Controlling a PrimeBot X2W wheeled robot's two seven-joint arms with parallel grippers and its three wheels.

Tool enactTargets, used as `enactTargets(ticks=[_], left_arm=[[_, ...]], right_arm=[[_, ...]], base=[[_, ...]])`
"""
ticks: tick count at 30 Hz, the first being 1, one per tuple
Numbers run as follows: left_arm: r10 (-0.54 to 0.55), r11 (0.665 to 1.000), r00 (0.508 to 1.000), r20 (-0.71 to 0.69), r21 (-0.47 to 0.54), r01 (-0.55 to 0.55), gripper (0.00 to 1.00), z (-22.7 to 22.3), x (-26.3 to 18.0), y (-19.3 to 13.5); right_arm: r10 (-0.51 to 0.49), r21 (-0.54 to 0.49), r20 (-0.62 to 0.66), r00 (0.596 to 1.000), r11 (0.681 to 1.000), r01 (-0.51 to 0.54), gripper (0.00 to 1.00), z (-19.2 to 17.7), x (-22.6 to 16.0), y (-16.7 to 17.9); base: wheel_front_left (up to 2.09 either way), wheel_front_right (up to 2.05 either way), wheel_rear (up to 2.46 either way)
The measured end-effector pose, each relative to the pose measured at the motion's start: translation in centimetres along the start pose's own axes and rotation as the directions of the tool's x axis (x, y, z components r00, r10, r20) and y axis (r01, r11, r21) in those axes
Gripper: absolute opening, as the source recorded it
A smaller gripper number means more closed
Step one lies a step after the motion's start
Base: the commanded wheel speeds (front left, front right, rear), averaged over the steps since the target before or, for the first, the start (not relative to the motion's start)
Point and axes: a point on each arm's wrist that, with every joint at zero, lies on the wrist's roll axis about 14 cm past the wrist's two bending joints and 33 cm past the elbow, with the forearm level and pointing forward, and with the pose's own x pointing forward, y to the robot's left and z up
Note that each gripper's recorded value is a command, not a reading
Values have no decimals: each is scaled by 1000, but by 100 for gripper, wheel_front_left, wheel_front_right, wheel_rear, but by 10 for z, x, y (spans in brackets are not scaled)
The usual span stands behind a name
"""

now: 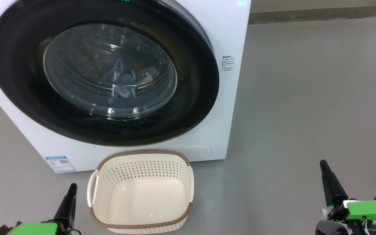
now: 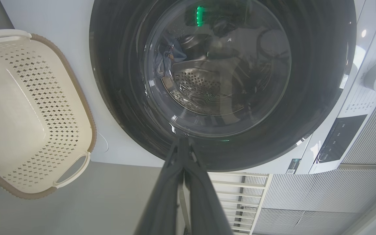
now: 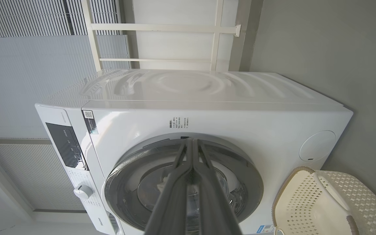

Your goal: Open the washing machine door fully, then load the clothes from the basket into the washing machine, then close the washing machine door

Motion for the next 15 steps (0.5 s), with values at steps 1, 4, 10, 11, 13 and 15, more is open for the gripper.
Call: enactTargets(ticks=[1,4,10,11,13,15], left_arm=[[0,1000,1000,0,0,0,0,0,0,0],[0,1000,1000,0,0,0,0,0,0,0],[0,1000,1000,1,0,0,0,0,0,0],[0,1000,1000,1,0,0,0,0,0,0],[0,1000,1000,1,0,0,0,0,0,0],[0,1000,1000,1,0,0,0,0,0,0]], right_arm=[[0,0,0,1000,1000,0,0,0,0,0],[0,0,0,1000,1000,0,0,0,0,0],[0,0,1,1000,1000,0,0,0,0,0],[0,0,1,1000,1000,0,0,0,0,0],[0,0,1,1000,1000,0,0,0,0,0],[0,0,2,1000,1000,0,0,0,0,0]], base=[[0,0,0],[0,0,0],[0,0,0],[0,0,0],[0,0,0],[0,0,0]])
